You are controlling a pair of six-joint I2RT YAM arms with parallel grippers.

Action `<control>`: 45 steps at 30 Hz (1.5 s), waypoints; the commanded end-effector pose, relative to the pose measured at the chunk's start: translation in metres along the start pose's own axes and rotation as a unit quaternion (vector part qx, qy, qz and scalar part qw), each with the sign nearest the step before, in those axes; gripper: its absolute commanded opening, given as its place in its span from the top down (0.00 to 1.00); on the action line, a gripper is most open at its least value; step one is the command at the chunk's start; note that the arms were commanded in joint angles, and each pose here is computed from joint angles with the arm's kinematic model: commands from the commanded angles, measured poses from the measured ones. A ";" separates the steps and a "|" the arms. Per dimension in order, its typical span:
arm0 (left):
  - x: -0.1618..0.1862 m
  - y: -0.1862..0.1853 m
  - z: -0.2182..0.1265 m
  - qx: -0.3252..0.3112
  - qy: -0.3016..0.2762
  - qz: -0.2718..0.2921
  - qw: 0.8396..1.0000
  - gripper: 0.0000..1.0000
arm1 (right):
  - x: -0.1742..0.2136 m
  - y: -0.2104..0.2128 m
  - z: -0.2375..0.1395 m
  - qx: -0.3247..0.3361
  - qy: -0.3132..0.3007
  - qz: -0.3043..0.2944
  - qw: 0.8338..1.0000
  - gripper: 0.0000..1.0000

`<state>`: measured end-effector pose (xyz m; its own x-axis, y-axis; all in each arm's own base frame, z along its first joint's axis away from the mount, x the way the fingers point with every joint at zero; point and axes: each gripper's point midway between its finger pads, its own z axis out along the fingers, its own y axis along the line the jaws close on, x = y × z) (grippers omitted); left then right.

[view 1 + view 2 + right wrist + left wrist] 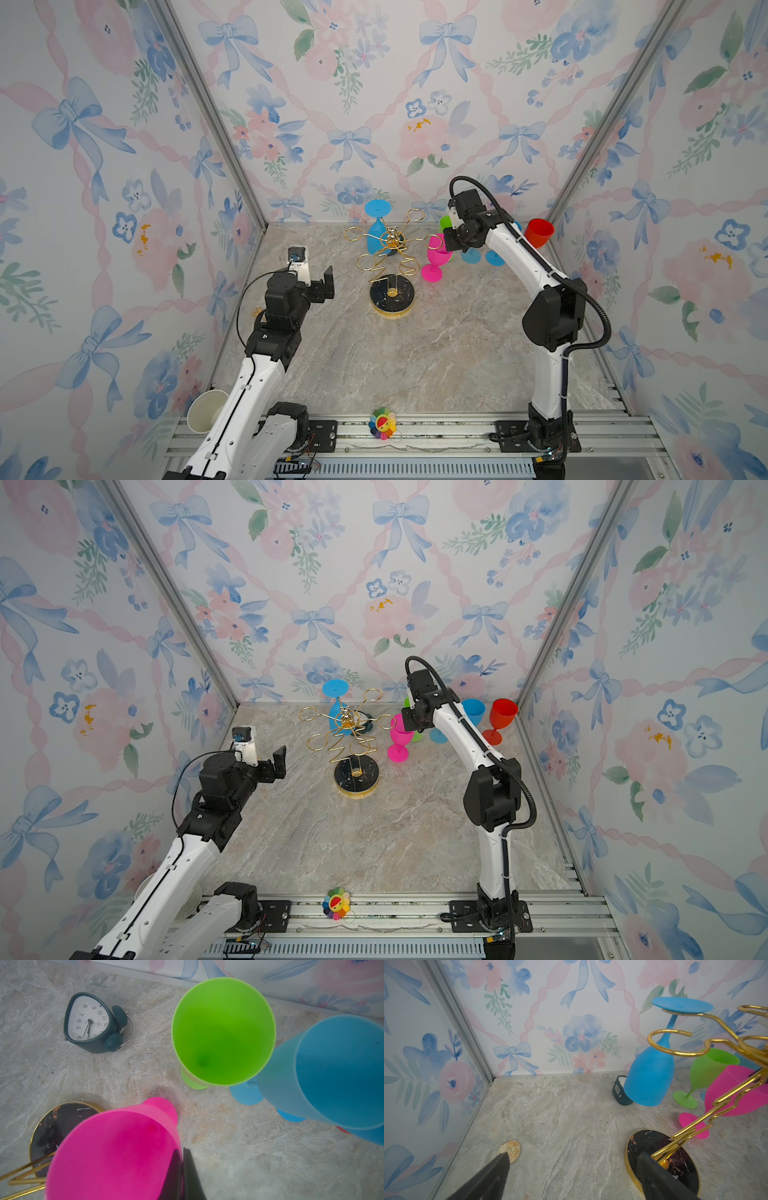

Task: Take the wine glass off the wine glass rack
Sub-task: 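Lower the pink glass upright beside the green glass with the right gripper, then open the right gripper and lift it away from the pink glass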

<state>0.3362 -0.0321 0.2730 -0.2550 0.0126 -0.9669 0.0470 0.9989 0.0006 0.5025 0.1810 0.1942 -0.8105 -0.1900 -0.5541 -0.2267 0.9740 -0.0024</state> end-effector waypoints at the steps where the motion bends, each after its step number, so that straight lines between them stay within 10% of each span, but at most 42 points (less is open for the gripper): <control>1: -0.005 0.003 -0.003 -0.003 -0.014 -0.009 1.000 0.02 | 0.000 -0.003 -0.001 -0.003 0.010 -0.003 1.000 1.00; 26: -0.005 0.004 -0.005 -0.004 -0.016 -0.011 1.000 0.02 | 0.000 -0.001 0.011 -0.002 0.016 -0.006 1.000 0.99; 45: -0.004 0.004 -0.005 -0.002 -0.015 -0.011 1.000 0.02 | -0.020 -0.002 -0.026 -0.017 -0.048 0.017 0.999 0.72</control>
<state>0.3343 -0.0298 0.2765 -0.2437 0.0090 -0.9698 0.0411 0.9992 -0.0010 0.5064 0.1839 0.1886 -0.8100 -0.1851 -0.5565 -0.2300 0.9731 0.0111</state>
